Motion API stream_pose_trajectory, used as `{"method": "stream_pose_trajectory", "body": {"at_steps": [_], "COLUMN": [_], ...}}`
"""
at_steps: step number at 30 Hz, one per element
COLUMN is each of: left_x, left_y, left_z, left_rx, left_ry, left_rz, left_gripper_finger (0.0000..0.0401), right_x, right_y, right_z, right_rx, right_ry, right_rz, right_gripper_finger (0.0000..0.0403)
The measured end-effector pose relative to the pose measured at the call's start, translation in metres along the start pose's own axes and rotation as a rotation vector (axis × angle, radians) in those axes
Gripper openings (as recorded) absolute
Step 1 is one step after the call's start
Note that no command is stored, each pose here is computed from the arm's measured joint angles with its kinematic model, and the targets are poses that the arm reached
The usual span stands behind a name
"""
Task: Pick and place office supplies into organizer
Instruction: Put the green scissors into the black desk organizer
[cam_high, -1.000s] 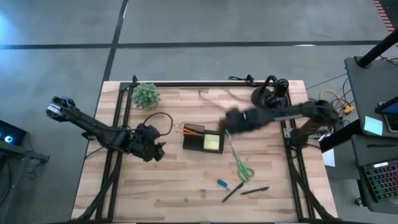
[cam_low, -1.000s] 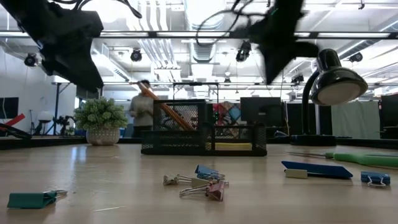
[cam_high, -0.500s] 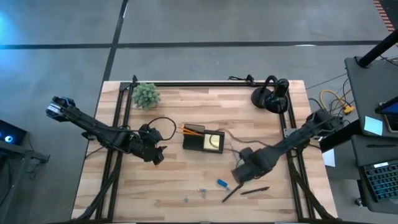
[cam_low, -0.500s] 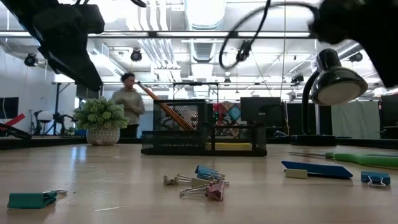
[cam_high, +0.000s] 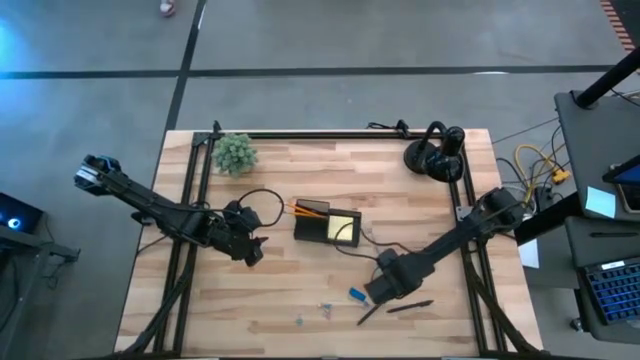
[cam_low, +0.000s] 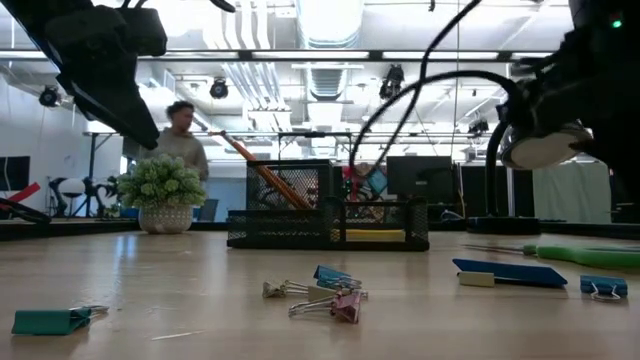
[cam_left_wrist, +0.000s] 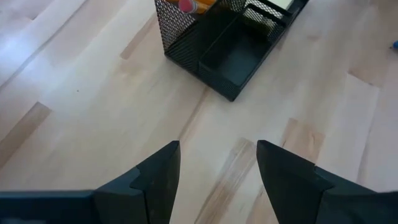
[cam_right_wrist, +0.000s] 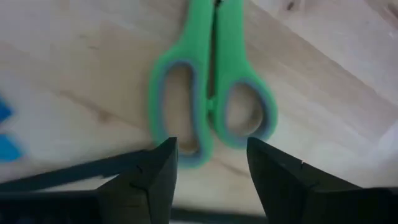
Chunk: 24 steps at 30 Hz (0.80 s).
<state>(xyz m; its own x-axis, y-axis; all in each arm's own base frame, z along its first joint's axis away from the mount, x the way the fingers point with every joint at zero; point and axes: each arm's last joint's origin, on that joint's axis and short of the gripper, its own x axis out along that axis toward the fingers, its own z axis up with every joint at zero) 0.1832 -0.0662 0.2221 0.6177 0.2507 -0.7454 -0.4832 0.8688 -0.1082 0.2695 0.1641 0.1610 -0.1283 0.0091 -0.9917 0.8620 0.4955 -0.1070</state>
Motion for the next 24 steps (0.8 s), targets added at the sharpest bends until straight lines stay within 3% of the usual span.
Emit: {"method": "stream_pose_trajectory", "body": {"at_steps": [7,13,24], "left_x": [0.0,0.0,0.0], "left_y": [0.0,0.0,0.0], "left_z": [0.0,0.0,0.0], "left_rx": [-0.005,-0.01,-0.013], "left_ry": [0.002,0.002,0.001], "left_rz": [-0.003,-0.002,-0.002], "left_gripper_finger": [0.0199,0.0199,0.0199], "right_x": [0.013,0.018,0.031], "right_y": [-0.009,-0.003,-0.01], "right_z": [0.009,0.014,0.021], "right_rx": [-0.001,-0.022,0.007], "right_ry": [-0.012,-0.013,0.002], "right_rz": [-0.039,0.1,0.078], "right_gripper_finger": [0.0168,0.0137,0.0086]}}
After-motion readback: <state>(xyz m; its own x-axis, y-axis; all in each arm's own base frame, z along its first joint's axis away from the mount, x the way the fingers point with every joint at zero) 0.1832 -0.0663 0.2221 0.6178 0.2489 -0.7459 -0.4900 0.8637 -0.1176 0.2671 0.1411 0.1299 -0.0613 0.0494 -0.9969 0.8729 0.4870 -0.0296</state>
